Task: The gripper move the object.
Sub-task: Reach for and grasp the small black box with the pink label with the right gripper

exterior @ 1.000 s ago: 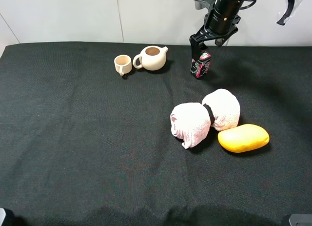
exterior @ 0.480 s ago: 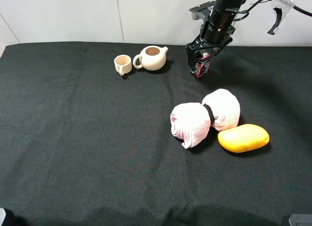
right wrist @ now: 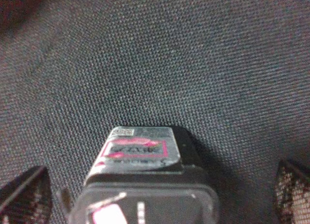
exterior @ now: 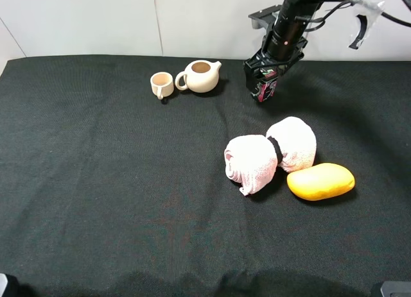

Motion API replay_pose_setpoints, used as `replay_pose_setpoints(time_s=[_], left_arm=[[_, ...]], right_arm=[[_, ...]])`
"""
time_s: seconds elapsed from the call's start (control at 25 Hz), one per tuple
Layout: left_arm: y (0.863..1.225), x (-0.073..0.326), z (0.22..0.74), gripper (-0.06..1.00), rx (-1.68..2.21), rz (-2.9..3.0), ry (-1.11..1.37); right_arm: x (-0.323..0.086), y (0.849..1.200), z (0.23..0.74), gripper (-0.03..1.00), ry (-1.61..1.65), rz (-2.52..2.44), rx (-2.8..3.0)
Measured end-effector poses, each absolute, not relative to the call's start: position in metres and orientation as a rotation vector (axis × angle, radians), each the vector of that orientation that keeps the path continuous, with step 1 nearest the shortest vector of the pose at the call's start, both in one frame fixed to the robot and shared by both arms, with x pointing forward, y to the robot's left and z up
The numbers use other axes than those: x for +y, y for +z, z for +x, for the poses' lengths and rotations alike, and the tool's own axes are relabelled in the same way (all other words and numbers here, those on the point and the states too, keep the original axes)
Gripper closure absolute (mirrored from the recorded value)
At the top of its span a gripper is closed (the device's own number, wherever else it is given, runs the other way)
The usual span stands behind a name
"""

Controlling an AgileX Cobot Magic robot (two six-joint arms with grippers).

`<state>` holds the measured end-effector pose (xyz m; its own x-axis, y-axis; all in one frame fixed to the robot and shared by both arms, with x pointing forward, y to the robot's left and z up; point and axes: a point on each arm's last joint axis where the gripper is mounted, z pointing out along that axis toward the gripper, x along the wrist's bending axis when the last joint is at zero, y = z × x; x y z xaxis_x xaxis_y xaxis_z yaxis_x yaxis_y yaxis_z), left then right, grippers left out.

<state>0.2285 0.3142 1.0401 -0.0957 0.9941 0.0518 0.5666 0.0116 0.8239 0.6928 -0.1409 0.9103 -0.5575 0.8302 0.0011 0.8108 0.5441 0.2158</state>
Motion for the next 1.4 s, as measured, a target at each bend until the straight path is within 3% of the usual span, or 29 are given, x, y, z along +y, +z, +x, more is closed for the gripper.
replay_pose_setpoints(time_s=[0.48,1.4], left_arm=[[1.040,0.314,0.229,0.10,1.719,1.605,0.958],[1.040,0.314,0.229,0.10,1.720,1.604,0.958]], right_arm=[[-0.140,0.888,0.693,0.27,0.251,1.452,2.702],[-0.139,0.879,0.694,0.27,0.257,1.468,2.696]])
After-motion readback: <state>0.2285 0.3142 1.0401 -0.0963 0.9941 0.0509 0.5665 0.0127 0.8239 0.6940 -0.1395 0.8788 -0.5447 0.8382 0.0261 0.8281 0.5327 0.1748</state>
